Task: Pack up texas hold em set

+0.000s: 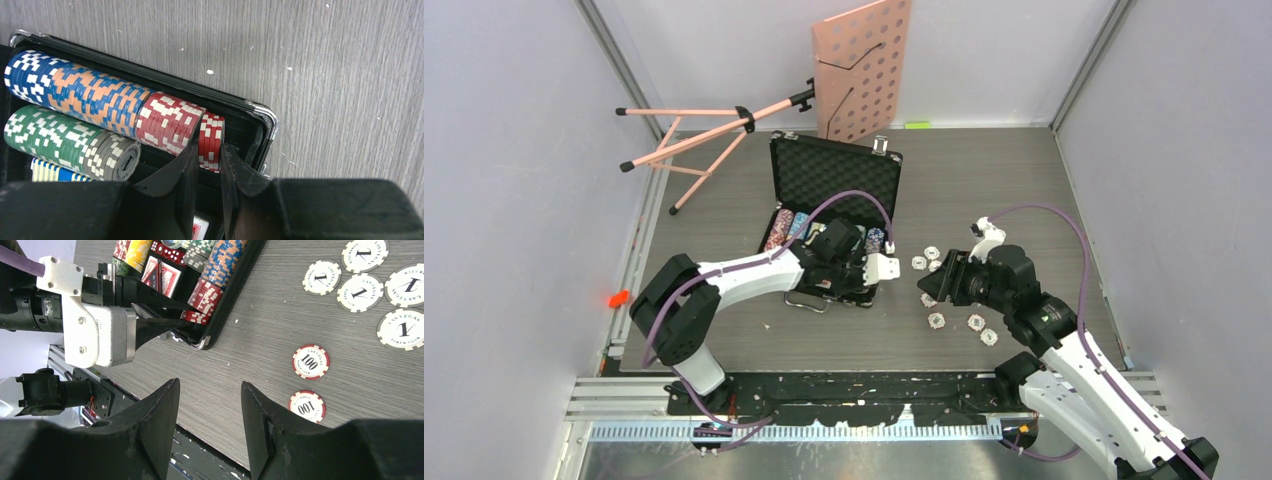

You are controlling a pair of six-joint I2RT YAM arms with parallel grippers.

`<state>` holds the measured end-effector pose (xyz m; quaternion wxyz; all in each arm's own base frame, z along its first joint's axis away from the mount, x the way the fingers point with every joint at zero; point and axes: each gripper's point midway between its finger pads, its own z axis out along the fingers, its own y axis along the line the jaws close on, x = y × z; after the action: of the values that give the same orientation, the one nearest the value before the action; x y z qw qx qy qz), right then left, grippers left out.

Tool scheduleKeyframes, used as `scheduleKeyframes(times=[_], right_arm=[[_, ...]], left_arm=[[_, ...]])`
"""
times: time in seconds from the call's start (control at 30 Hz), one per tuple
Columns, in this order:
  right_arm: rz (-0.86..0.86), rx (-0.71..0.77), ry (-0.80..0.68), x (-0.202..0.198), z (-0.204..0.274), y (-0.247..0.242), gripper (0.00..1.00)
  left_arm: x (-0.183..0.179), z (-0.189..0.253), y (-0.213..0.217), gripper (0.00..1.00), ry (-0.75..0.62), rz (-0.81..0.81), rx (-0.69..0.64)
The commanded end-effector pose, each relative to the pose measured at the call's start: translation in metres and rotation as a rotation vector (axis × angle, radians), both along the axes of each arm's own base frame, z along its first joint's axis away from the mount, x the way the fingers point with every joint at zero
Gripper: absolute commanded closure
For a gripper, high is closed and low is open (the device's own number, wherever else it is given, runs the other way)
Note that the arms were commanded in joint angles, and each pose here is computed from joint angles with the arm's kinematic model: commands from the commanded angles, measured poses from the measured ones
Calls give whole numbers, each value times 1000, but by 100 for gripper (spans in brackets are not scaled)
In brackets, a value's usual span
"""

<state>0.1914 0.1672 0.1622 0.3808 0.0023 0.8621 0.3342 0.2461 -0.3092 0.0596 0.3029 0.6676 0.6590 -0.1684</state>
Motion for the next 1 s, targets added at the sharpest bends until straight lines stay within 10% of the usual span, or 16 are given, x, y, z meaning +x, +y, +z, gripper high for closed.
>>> scheduleKeyframes(times=[0.0, 0.73, 0.97], right_arm=[[-11, 22, -26, 3, 13, 2, 46], [-74, -96, 166, 3, -23, -9, 42], [-180, -262, 313, 9, -50, -30, 4]], left_arm=[[30, 41, -8, 75, -160, 53, -94], [15, 56, -1, 57, -146, 107, -165], [14, 79, 10, 1, -134, 300, -306]])
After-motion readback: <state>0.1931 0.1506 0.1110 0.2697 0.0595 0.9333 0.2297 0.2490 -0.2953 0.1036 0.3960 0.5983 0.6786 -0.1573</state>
